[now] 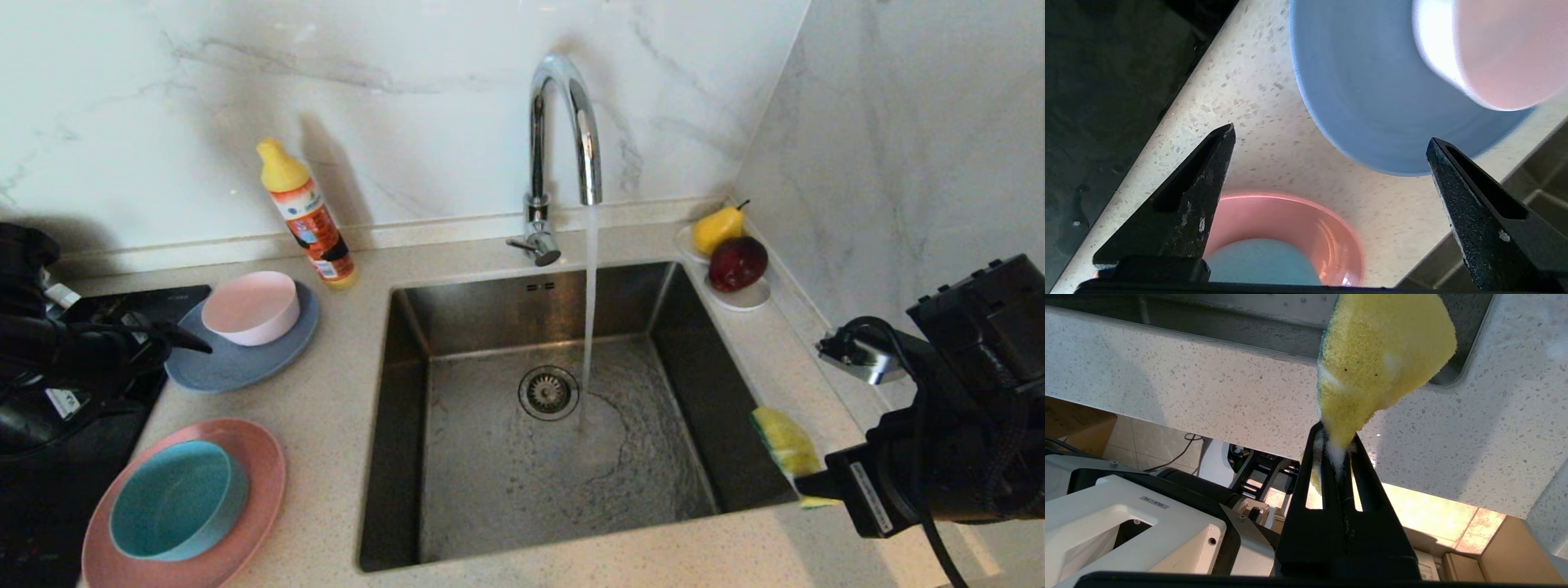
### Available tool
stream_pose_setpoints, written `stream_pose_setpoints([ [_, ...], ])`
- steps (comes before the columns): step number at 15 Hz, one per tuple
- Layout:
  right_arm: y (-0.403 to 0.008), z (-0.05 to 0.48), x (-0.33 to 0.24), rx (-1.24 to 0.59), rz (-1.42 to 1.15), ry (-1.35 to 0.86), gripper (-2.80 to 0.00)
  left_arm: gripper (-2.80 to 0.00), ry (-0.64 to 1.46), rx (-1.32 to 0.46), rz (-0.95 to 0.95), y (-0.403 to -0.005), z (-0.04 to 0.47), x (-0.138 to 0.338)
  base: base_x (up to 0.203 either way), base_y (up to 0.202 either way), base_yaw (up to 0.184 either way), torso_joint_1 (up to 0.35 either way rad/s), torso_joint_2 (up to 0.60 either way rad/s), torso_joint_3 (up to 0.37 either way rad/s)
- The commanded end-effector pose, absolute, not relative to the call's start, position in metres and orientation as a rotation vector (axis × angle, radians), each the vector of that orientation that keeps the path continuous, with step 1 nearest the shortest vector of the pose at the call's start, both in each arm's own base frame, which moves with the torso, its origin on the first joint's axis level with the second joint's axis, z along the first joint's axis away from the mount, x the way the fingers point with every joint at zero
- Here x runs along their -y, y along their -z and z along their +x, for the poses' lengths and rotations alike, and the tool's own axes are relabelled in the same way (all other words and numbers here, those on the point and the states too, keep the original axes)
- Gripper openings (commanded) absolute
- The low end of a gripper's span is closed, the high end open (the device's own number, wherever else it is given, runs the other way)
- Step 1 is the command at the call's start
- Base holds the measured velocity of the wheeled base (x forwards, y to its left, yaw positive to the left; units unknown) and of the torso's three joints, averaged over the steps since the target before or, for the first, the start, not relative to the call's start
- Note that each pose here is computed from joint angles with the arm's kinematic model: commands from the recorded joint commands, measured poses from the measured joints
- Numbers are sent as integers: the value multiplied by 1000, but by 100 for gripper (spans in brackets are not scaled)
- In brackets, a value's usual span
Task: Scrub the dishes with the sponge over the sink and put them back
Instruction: Pick up a bowl and the sponge
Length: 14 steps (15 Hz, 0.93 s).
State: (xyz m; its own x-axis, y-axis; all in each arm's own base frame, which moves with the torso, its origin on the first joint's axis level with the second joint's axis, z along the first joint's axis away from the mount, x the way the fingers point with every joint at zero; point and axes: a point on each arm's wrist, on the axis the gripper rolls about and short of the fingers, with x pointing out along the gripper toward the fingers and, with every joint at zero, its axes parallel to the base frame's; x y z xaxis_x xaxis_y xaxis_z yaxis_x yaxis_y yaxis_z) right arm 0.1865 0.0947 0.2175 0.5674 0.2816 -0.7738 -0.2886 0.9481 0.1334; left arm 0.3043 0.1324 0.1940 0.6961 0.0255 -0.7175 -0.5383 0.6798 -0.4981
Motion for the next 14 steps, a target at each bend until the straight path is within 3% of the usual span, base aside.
stream_pose_setpoints([
  [1, -216, 187, -95, -914, -8, -333, -280, 0, -339, -692, -760, -209, 305, -133, 0, 0, 0, 0, 0, 0],
  [5, -213, 192, -98, -930, -14, -331, -280, 0, -322, -662, -756, -215, 323, -136, 0, 0, 0, 0, 0, 0],
  [14, -206, 203, -101, -930, -9, -324, -280, 0, -293, -716, -740, -186, 366, -132, 0, 0, 0, 0, 0, 0],
])
